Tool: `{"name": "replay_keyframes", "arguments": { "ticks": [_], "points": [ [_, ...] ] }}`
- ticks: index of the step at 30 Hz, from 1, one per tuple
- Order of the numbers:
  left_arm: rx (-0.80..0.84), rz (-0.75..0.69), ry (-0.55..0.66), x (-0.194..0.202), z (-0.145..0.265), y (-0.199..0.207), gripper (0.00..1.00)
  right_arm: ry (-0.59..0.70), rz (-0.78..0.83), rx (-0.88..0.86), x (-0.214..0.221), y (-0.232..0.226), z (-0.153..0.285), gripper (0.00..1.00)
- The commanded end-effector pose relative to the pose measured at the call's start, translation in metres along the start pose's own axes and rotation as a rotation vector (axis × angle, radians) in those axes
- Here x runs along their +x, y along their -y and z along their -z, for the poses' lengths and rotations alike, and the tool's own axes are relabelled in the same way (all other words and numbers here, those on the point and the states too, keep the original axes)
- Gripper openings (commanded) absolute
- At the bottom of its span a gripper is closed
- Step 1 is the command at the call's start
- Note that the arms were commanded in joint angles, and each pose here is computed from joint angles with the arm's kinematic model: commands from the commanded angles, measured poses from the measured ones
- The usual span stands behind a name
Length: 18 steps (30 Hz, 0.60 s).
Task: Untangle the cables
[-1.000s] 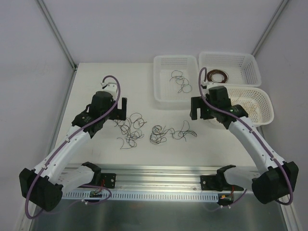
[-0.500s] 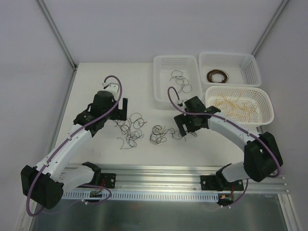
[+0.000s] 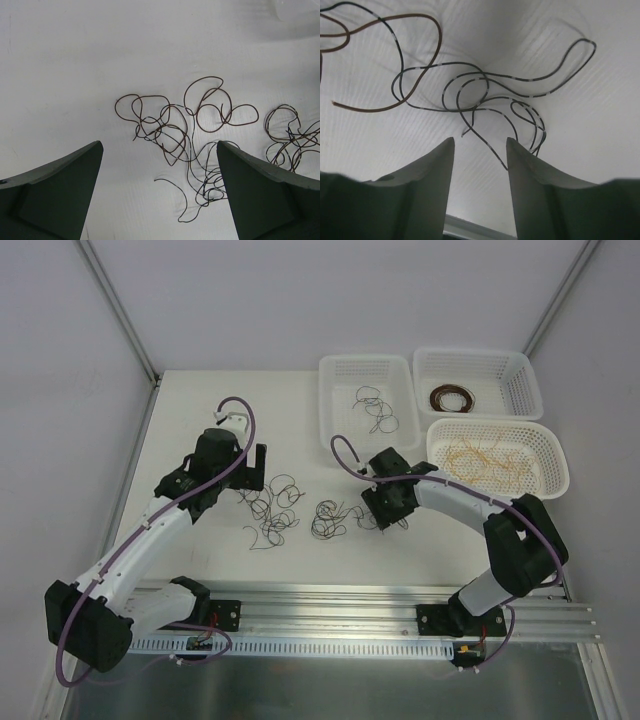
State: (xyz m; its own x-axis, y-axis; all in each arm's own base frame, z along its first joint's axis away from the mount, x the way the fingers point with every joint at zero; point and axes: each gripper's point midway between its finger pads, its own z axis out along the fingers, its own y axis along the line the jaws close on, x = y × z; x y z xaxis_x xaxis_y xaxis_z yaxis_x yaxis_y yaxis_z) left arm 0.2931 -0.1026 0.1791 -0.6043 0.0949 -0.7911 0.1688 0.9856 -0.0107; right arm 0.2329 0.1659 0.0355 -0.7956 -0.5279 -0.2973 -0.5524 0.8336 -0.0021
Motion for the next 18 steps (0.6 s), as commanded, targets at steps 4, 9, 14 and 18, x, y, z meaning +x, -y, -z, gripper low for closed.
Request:
{"name": "replay_keyframes", "arguments": {
  "ticks": [4, 9, 14, 18],
  "points": [
    [0.004, -0.021, 0.008, -0.003, -0.001, -0.001, 0.99, 0.016, 0.011, -0.040, 0.001, -0.008, 0.015, 0.32],
    [0.006, -0.021, 0.000, -0.001, -0.002, 0.000, 0.99, 0.074, 0.013, -0.028, -0.008, -0.005, 0.038, 0.08],
    [0.010, -0.023, -0.002, -0.001, -0.003, 0.001, 0.99, 0.172, 0.024, 0.011, -0.023, 0.002, 0.081, 0.01],
    [0.011, -0.024, -0.005, -0.001, -0.003, 0.001, 0.99, 0.278, 0.029, 0.033, -0.036, 0.007, 0.128, 0.01]
  ]
}}
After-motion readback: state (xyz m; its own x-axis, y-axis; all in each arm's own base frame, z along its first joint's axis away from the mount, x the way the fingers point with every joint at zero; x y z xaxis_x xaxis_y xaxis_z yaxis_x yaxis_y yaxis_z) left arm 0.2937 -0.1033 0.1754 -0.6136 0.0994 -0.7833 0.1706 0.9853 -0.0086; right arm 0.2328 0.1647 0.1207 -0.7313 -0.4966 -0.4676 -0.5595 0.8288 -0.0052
